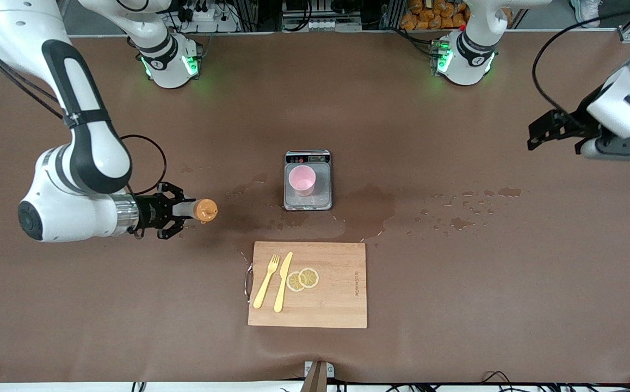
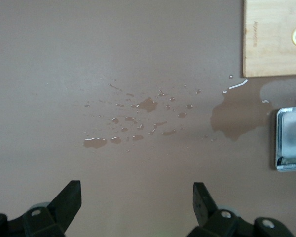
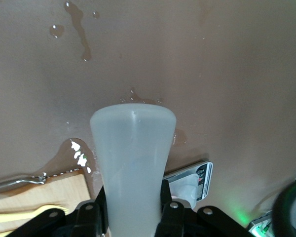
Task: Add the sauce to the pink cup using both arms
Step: 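Release the cup and raise the left gripper while the right gripper lifts the bottle, then move the bottle with the right gripper over the pink cup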
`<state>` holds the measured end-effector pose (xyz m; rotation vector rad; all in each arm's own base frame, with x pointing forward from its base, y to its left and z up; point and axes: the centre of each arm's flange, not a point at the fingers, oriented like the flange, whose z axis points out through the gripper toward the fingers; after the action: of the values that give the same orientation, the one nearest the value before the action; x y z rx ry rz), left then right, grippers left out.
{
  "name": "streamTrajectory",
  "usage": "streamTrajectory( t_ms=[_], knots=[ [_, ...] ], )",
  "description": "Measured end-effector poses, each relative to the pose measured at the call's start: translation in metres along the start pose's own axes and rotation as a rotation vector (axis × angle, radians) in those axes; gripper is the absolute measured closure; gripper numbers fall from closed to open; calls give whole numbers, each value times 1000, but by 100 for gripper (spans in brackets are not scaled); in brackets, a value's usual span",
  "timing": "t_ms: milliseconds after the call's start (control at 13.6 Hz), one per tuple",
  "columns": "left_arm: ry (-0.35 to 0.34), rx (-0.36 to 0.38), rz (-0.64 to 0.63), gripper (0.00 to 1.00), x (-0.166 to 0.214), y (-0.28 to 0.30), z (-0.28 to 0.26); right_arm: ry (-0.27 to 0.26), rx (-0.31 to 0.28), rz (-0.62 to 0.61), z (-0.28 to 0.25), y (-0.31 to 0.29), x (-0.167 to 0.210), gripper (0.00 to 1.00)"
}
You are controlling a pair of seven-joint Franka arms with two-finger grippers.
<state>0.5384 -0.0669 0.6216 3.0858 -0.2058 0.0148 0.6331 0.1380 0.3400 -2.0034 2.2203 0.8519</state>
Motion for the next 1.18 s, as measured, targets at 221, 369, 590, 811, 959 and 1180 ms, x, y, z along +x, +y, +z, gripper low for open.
streamTrajectory(
  t_ms=[221, 369, 590, 811, 959, 1180],
  knots=[
    [10, 0, 48, 0, -7, -16, -10, 65, -16, -32, 16, 16, -27, 59],
    [-9, -2, 40, 0, -9, -23, -9, 106, -18, -44, 29, 22, -44, 59],
    [-65, 11, 50, 0, -15, -14, -5, 170, -27, -51, 52, 33, -69, 59],
    [-63, 86, 63, 0, -20, 1, -16, 252, -24, -51, 69, 43, -86, 59],
    [-51, 87, 52, 0, -22, -3, -23, 316, -15, -40, 84, 49, -97, 59],
    [-39, 24, 16, 0, -26, -14, -29, 407, 2, -11, 110, 58, -111, 59]
  ],
)
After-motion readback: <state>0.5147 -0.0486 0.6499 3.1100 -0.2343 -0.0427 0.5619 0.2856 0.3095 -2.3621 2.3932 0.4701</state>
